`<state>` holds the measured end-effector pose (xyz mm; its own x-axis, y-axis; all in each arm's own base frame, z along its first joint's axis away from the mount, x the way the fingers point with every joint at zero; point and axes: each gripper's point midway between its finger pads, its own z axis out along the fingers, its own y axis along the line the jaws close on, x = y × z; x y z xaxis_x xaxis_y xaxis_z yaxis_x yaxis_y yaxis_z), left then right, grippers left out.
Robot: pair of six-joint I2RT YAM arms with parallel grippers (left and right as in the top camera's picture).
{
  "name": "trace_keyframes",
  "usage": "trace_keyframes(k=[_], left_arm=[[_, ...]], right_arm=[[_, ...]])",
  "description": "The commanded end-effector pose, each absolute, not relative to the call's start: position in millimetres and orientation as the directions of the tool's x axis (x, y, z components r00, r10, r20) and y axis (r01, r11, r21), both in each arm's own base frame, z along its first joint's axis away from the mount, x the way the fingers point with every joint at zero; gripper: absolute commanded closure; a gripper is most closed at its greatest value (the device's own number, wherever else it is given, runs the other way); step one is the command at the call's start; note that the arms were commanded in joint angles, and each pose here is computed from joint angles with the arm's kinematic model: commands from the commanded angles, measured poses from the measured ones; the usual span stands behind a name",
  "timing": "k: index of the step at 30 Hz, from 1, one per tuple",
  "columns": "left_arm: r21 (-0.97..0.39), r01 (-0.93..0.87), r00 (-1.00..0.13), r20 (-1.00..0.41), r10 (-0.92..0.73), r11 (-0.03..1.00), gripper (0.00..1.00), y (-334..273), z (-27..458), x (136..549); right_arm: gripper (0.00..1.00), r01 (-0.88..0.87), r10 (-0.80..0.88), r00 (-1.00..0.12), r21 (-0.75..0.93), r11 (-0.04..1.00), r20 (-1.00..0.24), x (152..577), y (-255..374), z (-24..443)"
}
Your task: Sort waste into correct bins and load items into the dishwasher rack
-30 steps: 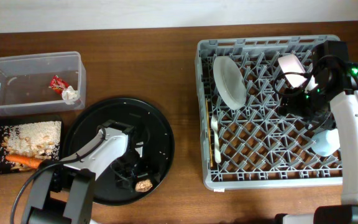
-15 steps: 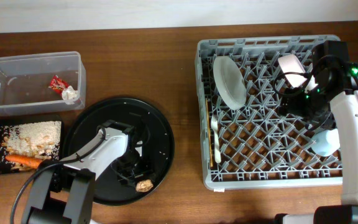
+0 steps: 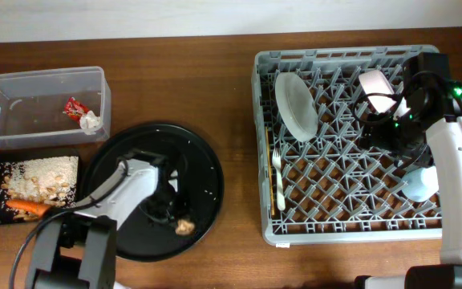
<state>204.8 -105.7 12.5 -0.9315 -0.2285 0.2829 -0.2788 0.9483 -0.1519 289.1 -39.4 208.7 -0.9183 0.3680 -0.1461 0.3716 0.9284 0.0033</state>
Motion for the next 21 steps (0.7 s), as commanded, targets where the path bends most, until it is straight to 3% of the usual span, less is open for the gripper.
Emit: trace_keyframes(k=[1,6,11,16,21], left_arm=[[-0.096,-0.311,-0.942,0.163,-0.293,0.946,0.92,-69.0,39.8,252.3],[0.026,-0.457,-0.889,-0.004,-0.457,0.889,0.92,19.4,98.0,298.8],[-0.015,-0.672,-0.732,-0.142,-0.667,0.741,0.92,113.1,139.2,312.2],[-0.058,-0.837,-0.514,-0.257,-0.818,0.544,0.98,207.1,141.9,301.2],[0.012,-0.891,-0.446,-0.216,-0.869,0.454,0.97,249.4,102.2,286.7]], right_arm=[[0.12,0.377,0.373,-0.916,0.001,0.926,-0.147,287.8,-40.8,208.9],[0.12,0.376,0.373,-0.916,0.001,0.926,-0.147,287.8,-40.8,208.9],[0.12,0.373,0.369,-0.918,0.001,0.928,-0.147,287.9,-40.8,208.9],[0.12,0.373,0.369,-0.918,0.001,0.928,-0.147,287.9,-40.8,208.9],[0.12,0.373,0.369,-0.918,0.001,0.928,-0.147,287.9,-40.8,208.9]])
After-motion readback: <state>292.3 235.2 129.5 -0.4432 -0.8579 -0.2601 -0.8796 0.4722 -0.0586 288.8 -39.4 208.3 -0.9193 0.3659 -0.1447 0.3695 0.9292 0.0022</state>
